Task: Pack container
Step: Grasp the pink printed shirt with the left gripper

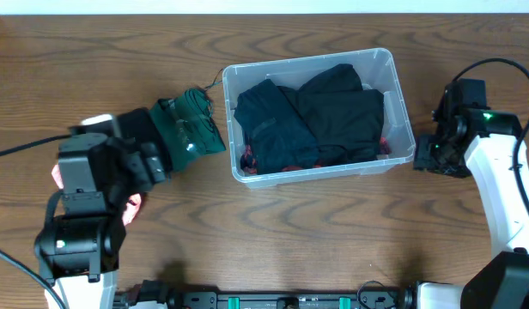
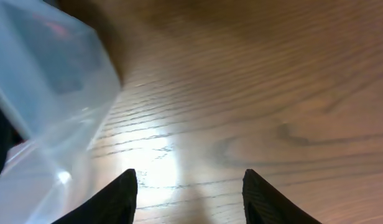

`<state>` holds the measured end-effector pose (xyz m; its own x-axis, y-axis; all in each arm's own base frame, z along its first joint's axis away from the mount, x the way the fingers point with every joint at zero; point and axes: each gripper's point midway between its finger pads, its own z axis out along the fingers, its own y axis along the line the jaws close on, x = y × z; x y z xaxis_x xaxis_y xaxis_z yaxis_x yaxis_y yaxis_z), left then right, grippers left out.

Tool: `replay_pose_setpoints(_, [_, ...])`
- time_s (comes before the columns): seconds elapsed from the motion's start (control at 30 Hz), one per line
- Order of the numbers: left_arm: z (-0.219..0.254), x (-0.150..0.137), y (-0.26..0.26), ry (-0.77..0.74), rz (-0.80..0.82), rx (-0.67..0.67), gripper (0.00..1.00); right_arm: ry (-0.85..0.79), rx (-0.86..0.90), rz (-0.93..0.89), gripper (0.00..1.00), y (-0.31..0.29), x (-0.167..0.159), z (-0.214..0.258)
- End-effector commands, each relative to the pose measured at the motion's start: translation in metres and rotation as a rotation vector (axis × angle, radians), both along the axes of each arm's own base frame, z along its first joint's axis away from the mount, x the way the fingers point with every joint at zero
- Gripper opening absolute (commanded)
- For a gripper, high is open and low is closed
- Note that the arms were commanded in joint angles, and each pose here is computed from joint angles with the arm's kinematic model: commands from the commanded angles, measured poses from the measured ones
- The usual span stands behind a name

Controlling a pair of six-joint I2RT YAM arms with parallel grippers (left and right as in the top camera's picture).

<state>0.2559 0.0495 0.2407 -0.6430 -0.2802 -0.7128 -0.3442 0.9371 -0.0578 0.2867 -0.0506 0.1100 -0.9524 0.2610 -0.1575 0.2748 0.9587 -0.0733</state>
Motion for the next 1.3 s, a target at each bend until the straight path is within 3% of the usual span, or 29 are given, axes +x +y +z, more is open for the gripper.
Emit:
replay_pose_setpoints(0.0, [-0.001,-0.007,0.048,0.002,0.265,-0.016,0.98,-0.009,0.001,-0.059,0.54,-0.013,-0.004,0.003])
replay_pose_setpoints(0.4, [-0.107,-0.019,0.163,0.266,0.666,-0.256,0.98,-0.025,0.033,-0.094,0.55,-0.018,-0.008,0.007])
replay_pose_setpoints(0.73, [-0.206,0.002,0.164,0.445,0.565,-0.455,0.98,-0.027,0.032,-0.094,0.56,-0.018,-0.007,0.008])
replay_pose_setpoints(0.93, [-0.24,-0.002,0.15,0.536,0.548,-0.539,1.0,-0.027,0.031,-0.094,0.55,-0.018,-0.008,0.008])
replay_pose_setpoints(1.03, [-0.24,0.003,0.144,0.521,0.526,-0.581,0.81,-0.027,0.031,-0.091,0.56,-0.018,-0.007,0.008])
replay_pose_setpoints(1.13, [-0.236,0.01,0.133,0.493,0.489,-0.647,0.39,-0.026,0.031,-0.091,0.56,-0.018,-0.008,0.008])
replay_pose_setpoints(1.27, [-0.219,0.022,0.122,0.428,0.436,-0.716,0.08,-0.026,0.031,-0.091,0.56,-0.018,-0.008,0.008])
